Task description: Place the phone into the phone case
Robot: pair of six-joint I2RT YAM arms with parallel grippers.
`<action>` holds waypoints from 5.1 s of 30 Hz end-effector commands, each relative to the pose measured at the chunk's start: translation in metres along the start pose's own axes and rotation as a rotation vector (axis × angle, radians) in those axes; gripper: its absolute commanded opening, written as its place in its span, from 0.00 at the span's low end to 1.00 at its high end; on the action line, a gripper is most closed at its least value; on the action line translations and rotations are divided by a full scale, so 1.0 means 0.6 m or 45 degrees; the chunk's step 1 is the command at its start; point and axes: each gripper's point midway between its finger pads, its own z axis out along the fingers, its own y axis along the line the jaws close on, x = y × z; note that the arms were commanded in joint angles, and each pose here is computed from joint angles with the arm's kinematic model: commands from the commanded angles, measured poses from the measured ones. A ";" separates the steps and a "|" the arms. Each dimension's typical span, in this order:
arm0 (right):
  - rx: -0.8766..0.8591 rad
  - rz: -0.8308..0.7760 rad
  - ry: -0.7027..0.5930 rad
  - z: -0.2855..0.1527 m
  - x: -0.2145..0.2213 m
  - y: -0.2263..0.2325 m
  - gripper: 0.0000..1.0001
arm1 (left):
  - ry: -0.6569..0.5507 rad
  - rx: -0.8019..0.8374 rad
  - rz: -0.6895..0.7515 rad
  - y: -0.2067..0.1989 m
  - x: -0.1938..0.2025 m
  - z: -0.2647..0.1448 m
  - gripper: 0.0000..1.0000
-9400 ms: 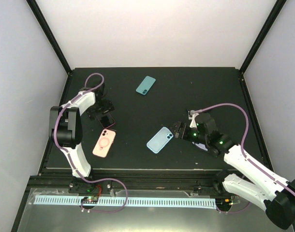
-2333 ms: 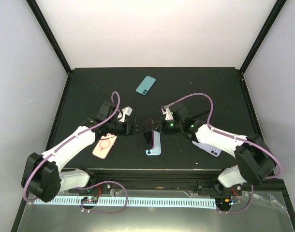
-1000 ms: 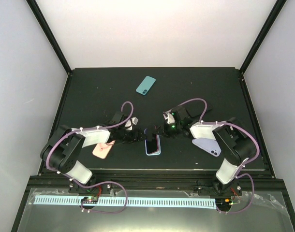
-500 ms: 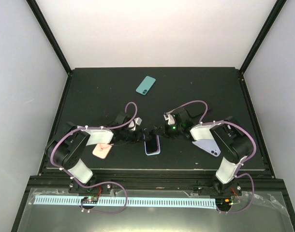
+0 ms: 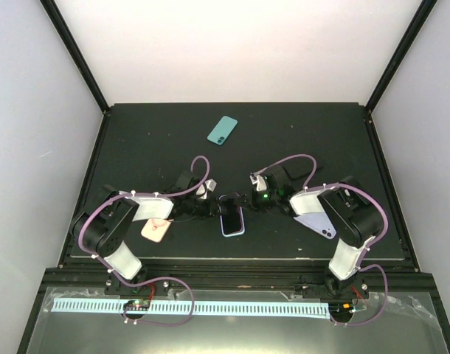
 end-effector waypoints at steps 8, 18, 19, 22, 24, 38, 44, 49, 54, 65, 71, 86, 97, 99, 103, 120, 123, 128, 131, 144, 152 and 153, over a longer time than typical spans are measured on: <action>0.258 -0.008 -0.070 -0.037 0.003 -0.035 0.34 | -0.007 -0.061 -0.004 0.015 0.011 -0.001 0.41; 0.317 0.002 -0.097 -0.061 0.007 -0.035 0.44 | 0.000 -0.058 -0.003 0.017 0.015 0.001 0.41; 0.321 0.010 -0.101 -0.063 0.007 -0.035 0.44 | 0.001 -0.054 -0.003 0.016 0.015 0.001 0.41; 0.348 0.047 -0.105 -0.067 0.011 -0.043 0.44 | 0.014 -0.040 -0.002 0.013 0.018 0.002 0.41; 0.338 0.067 -0.108 -0.066 0.014 -0.046 0.44 | 0.023 -0.037 -0.002 0.012 0.022 0.004 0.41; 0.153 0.137 -0.043 -0.012 0.050 -0.022 0.45 | 0.055 -0.033 -0.021 0.010 0.042 0.015 0.29; -0.129 0.169 -0.036 -0.006 0.050 0.040 0.45 | 0.055 -0.043 -0.017 0.010 0.045 0.011 0.23; -0.257 0.171 -0.032 -0.017 0.055 0.069 0.44 | 0.028 -0.093 -0.009 0.017 0.042 0.002 0.23; -0.312 0.163 -0.026 -0.024 0.057 0.082 0.43 | 0.016 -0.127 0.015 0.020 0.043 -0.009 0.25; -0.342 0.138 0.012 -0.014 0.069 0.089 0.44 | -0.020 -0.142 0.036 0.016 0.042 -0.026 0.30; -0.338 0.127 0.055 -0.003 0.075 0.089 0.40 | -0.014 -0.144 0.031 0.017 0.045 -0.028 0.30; -0.281 0.115 0.112 0.012 0.079 0.078 0.36 | -0.021 -0.143 0.035 0.016 0.047 -0.033 0.34; -0.253 0.062 0.170 0.013 0.092 0.072 0.37 | -0.029 -0.142 0.042 0.020 0.053 -0.036 0.37; -0.254 0.051 0.169 0.011 0.094 0.072 0.34 | -0.028 -0.149 0.043 0.022 0.055 -0.036 0.37; -0.259 0.046 0.159 0.007 0.095 0.073 0.29 | -0.026 -0.161 0.044 0.027 0.057 -0.037 0.38; -0.298 0.025 0.123 -0.007 0.087 0.097 0.30 | -0.041 -0.233 0.046 0.044 0.055 -0.041 0.47; -0.275 0.032 0.134 -0.004 0.088 0.090 0.22 | -0.038 -0.229 0.044 0.043 0.056 -0.040 0.46; -0.247 0.029 0.140 0.000 0.089 0.082 0.10 | -0.030 -0.199 0.038 0.034 0.055 -0.039 0.46; -0.196 -0.001 0.114 -0.001 0.082 0.077 0.01 | -0.033 -0.203 0.040 0.034 0.055 -0.039 0.46; -0.075 -0.037 0.114 0.007 0.068 0.066 0.22 | -0.050 -0.232 0.029 0.043 0.052 -0.040 0.45; 0.089 -0.118 0.023 -0.024 0.062 0.043 0.01 | -0.187 -0.140 0.007 0.025 0.038 -0.071 0.47; 0.084 -0.124 0.021 -0.025 0.063 0.044 0.02 | -0.196 -0.113 0.003 0.021 0.035 -0.075 0.48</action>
